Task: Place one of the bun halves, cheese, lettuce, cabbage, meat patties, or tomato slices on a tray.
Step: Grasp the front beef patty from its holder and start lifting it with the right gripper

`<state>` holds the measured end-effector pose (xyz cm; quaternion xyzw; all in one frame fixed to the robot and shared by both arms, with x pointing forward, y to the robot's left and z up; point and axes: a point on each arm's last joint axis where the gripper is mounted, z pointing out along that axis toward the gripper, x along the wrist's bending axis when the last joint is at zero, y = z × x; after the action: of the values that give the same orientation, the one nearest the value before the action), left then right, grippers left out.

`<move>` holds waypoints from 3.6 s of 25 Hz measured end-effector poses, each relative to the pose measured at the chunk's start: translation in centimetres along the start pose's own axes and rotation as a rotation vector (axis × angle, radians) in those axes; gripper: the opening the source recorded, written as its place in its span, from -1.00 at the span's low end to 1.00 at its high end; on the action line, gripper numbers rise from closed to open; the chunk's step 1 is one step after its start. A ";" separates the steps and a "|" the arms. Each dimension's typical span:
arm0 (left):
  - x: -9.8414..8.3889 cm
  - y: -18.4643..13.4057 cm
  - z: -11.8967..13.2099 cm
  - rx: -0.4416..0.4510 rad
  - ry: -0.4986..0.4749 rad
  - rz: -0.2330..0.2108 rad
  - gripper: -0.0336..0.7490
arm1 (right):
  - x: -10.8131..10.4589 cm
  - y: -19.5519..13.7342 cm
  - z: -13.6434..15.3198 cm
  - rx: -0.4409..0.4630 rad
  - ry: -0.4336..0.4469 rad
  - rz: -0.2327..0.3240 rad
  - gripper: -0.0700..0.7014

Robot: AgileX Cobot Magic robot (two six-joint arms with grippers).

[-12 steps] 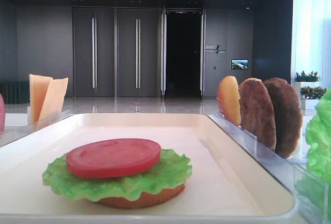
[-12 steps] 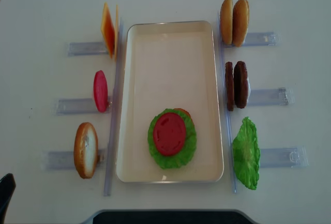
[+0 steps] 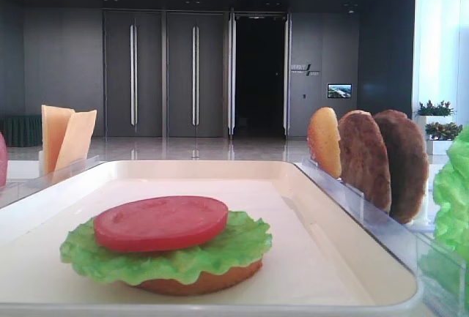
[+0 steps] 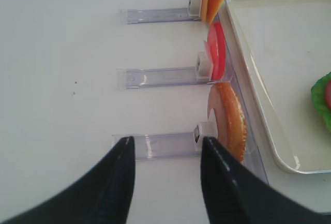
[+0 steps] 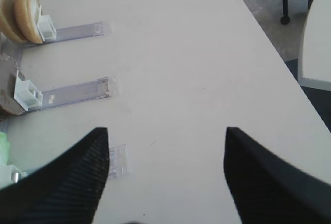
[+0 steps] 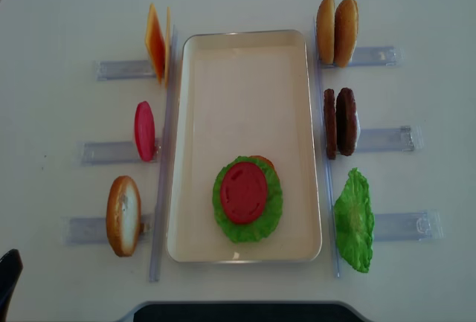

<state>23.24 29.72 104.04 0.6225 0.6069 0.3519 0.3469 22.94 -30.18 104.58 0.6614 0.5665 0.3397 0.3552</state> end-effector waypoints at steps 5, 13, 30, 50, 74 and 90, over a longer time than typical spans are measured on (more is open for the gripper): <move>0.0 0.0 0.0 0.000 0.000 0.000 -0.08 | 0.0 0.0 0.0 0.000 0.000 0.000 0.43; 0.0 0.0 0.0 0.000 0.000 0.000 -0.08 | 0.0 0.0 0.0 0.000 0.000 0.000 0.42; 0.0 0.0 0.0 0.000 0.000 0.000 -0.08 | 0.0 0.0 0.0 0.000 0.000 0.000 0.38; 0.0 0.0 0.0 0.000 0.000 0.000 -0.08 | 0.3 2.5 0.9 0.111 -0.007 -0.004 0.71; 0.0 0.0 0.0 0.000 0.000 0.000 -0.08 | 1.8 12.8 16.7 0.629 -0.037 -0.028 0.71; 0.0 0.0 0.0 0.000 0.000 0.000 -0.08 | 5.2 14.4 24.0 0.764 0.022 -0.167 0.71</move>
<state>23.24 29.72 104.04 0.6225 0.6069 0.3519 0.3469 51.33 -28.56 104.72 0.6940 0.7078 0.0811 0.1037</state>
